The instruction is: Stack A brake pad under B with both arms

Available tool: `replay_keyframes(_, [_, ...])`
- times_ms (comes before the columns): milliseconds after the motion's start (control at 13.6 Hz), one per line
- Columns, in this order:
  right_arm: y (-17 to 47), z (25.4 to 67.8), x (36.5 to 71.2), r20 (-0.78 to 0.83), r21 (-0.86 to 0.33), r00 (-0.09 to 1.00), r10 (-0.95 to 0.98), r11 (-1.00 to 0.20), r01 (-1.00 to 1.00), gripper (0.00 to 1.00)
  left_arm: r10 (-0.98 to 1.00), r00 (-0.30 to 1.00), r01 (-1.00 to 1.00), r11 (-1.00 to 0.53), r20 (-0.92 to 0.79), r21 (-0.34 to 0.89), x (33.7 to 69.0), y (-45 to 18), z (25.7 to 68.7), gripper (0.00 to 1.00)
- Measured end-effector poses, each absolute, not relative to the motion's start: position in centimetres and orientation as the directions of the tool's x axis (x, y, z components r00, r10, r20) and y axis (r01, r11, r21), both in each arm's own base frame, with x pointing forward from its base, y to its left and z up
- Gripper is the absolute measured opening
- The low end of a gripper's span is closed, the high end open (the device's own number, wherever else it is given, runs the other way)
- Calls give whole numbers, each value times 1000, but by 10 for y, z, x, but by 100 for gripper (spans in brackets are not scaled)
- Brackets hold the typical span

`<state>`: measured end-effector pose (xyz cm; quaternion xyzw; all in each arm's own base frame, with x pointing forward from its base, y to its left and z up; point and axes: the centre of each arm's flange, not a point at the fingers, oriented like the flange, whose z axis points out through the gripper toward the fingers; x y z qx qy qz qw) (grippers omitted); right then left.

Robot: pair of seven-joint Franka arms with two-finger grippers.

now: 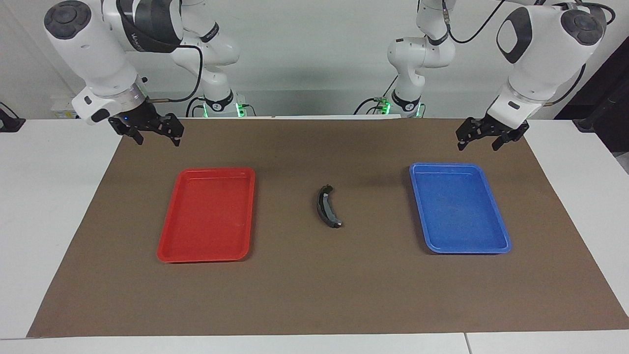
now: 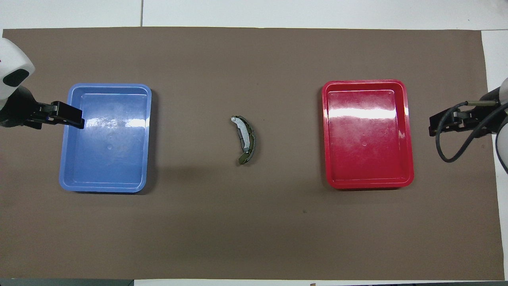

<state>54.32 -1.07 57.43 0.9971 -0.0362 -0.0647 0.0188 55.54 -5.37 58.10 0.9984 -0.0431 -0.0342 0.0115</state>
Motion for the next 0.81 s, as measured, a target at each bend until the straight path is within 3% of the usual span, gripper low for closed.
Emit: replay_keyframes(806, [-37, 587, 536, -102, 47, 989, -109, -993, -105, 100, -90, 993, -88, -996, -73, 26, 555, -55, 578, 100])
